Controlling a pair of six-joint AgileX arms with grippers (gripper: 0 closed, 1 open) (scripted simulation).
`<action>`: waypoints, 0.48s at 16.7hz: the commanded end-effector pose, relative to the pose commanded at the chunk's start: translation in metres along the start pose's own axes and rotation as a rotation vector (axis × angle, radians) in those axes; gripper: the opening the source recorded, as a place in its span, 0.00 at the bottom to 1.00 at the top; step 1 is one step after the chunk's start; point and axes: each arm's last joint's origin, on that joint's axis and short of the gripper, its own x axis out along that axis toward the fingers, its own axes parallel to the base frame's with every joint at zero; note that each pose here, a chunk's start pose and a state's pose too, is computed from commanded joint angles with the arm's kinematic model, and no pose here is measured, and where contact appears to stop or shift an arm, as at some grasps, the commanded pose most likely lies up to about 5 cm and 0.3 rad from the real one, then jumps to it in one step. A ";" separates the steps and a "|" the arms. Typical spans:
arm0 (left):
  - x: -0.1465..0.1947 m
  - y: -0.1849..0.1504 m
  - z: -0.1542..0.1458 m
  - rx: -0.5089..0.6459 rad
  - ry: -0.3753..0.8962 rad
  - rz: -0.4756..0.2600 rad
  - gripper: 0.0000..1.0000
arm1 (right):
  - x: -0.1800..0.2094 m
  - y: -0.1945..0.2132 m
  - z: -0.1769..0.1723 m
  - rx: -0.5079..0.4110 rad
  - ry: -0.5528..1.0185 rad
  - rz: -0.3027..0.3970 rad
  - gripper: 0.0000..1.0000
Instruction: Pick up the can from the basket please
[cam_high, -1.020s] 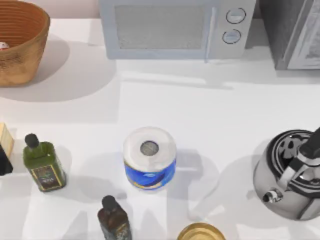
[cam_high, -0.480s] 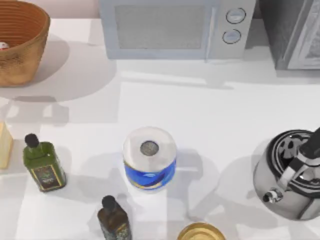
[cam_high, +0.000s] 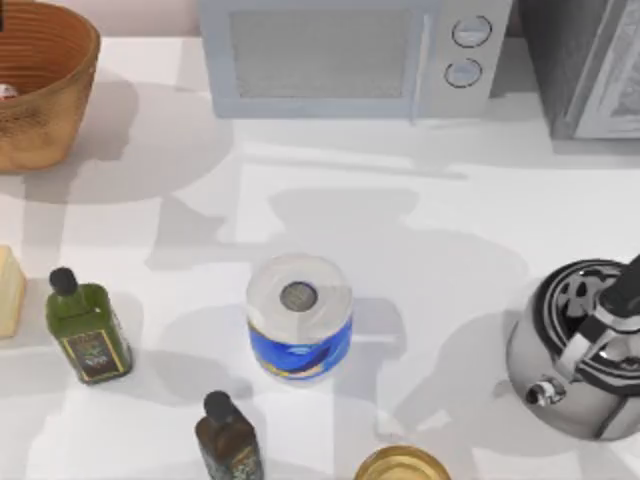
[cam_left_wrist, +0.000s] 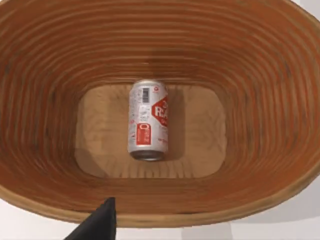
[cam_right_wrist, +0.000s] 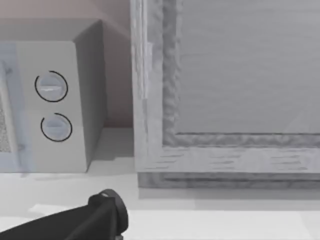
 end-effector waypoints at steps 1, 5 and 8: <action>0.019 0.005 0.009 -0.001 0.049 -0.004 1.00 | 0.000 0.000 0.000 0.000 0.000 0.000 1.00; 0.095 0.025 0.027 -0.006 0.219 -0.021 1.00 | 0.000 0.000 0.000 0.000 0.000 0.000 1.00; 0.144 0.038 0.025 -0.011 0.318 -0.035 1.00 | 0.000 0.000 0.000 0.000 0.000 0.000 1.00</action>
